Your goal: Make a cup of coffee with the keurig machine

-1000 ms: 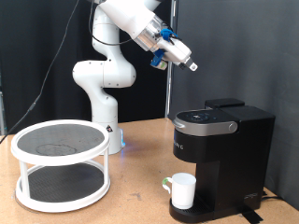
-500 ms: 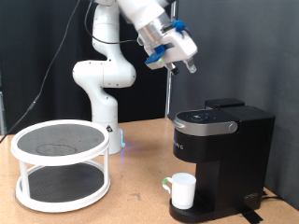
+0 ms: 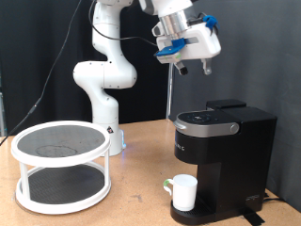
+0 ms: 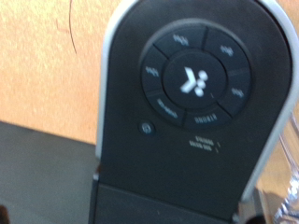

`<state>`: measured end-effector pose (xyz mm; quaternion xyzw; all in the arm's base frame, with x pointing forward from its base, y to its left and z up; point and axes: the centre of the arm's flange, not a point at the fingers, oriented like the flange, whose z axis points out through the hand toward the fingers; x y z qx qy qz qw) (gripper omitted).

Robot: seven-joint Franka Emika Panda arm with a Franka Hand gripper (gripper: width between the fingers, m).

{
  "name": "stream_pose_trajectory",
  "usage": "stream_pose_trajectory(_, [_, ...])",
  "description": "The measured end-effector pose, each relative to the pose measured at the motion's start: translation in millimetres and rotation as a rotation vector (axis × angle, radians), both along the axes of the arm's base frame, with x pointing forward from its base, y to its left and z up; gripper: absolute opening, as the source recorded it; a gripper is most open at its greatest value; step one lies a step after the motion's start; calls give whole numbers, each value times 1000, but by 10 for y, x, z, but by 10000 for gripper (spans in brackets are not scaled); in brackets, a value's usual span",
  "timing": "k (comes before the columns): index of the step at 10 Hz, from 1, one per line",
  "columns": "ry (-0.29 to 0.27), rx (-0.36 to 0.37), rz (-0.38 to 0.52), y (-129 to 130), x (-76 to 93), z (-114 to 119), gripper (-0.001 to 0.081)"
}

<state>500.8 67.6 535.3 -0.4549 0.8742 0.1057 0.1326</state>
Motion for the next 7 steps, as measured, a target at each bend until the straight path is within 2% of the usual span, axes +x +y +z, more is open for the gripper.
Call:
stream_pose_trajectory(3, [5, -25, 16, 93, 126, -142, 734])
stream_pose_trajectory(7, [7, -21, 24, 170, 172, -292, 734])
